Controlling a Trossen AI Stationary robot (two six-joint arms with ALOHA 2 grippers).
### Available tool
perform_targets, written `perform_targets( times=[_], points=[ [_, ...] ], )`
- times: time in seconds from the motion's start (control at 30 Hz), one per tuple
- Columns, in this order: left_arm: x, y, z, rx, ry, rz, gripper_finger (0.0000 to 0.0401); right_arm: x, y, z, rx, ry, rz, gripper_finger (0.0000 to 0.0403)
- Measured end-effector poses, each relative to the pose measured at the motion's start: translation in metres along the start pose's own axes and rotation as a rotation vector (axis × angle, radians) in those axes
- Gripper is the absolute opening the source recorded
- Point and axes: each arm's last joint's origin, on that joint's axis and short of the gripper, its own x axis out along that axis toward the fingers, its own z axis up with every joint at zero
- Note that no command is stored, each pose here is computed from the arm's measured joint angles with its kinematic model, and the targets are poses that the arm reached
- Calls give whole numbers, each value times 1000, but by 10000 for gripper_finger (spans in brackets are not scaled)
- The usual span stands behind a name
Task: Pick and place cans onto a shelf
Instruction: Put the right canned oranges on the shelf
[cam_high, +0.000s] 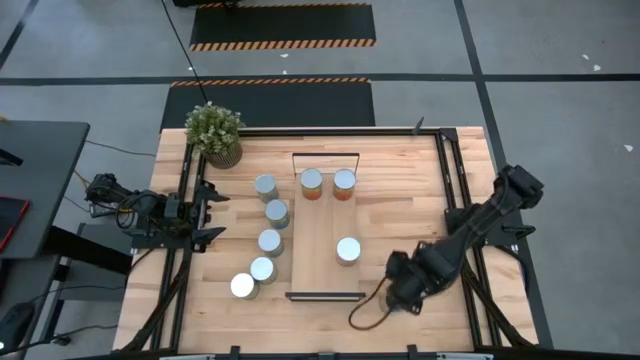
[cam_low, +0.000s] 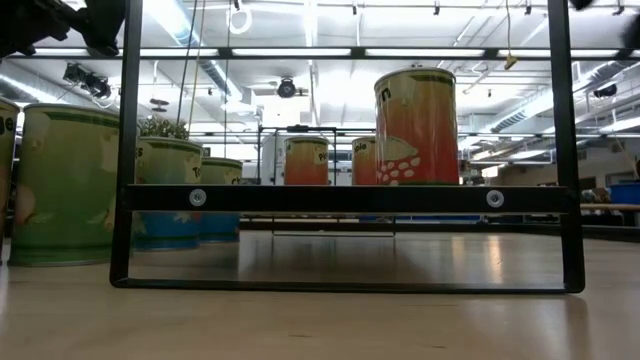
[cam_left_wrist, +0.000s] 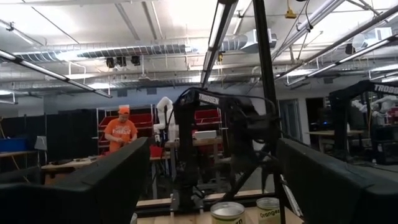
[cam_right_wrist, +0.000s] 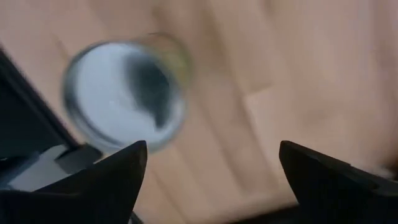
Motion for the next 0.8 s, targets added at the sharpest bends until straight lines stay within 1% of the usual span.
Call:
perform_targets(
  times=[0.1,0.3,0.37,0.47,0.57,0.67,0.73,0.8],
  points=[
    [0,0,0,-5,2,0,357,15,10,-4,1,-16,50,373],
    [0,0,0,-1,5,-1,357,28,24,-11,-1,56,63,373],
    [0,0,0,13,2,0,357,32,22,-12,14,47,10,373],
    [0,0,0,32,-4,1,357,24,22,-8,42,-22,7,373],
    [0,0,1,51,-9,3,357,24,11,-3,73,-72,-108,373],
    [0,0,1,54,-9,3,357,22,2,6,131,-64,-159,373],
    [0,0,1,56,-9,2,357,20,0,11,153,-45,-149,373],
    [0,0,1,60,-9,3,357,13,2,18,176,-91,-120,373]
  ],
)
